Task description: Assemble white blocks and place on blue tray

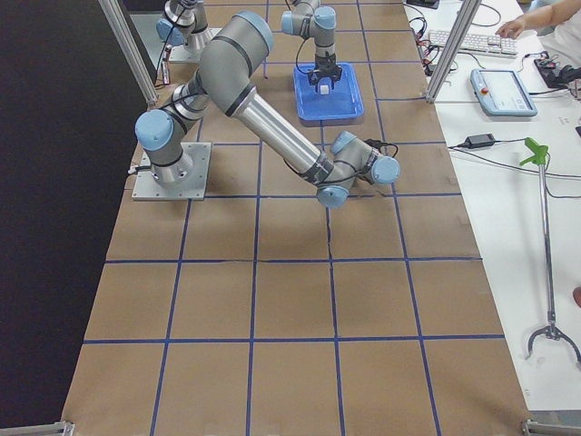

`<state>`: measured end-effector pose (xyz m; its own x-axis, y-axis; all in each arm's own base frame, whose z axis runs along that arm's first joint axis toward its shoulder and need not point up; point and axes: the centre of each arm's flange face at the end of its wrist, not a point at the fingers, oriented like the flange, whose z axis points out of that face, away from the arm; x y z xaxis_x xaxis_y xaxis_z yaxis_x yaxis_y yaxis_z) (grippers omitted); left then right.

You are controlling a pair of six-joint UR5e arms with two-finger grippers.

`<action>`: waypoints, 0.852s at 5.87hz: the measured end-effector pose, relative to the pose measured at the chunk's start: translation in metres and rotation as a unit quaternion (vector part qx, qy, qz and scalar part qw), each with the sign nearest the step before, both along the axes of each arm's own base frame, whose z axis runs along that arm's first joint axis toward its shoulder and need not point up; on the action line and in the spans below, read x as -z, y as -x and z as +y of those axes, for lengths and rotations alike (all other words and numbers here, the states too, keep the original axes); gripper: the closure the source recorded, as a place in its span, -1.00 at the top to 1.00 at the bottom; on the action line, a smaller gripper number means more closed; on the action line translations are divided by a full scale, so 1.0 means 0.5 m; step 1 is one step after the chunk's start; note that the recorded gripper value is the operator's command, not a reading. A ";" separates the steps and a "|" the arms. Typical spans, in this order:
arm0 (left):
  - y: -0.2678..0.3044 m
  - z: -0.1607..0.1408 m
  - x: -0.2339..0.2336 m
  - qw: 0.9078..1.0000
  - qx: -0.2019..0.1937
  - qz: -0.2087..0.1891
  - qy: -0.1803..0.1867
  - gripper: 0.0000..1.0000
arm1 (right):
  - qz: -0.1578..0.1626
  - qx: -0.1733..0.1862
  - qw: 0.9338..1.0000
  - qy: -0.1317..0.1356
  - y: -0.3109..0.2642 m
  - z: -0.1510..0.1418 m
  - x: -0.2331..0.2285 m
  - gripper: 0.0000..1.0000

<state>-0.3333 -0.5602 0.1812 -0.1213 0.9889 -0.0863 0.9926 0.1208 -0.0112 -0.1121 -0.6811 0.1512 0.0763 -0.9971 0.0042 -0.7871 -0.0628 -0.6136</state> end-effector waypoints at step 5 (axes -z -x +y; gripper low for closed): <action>-0.164 0.103 -0.397 0.995 -0.058 -0.024 -0.079 0.91 | 0.019 0.016 0.999 0.033 -0.037 0.033 -0.196 -0.58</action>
<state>-0.2512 -0.5088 0.3798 -0.2343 0.9703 0.0606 0.9709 0.2304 0.0647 -0.0937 -0.6646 0.2492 0.0449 -0.9967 0.0671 -0.8118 -0.0755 -0.5790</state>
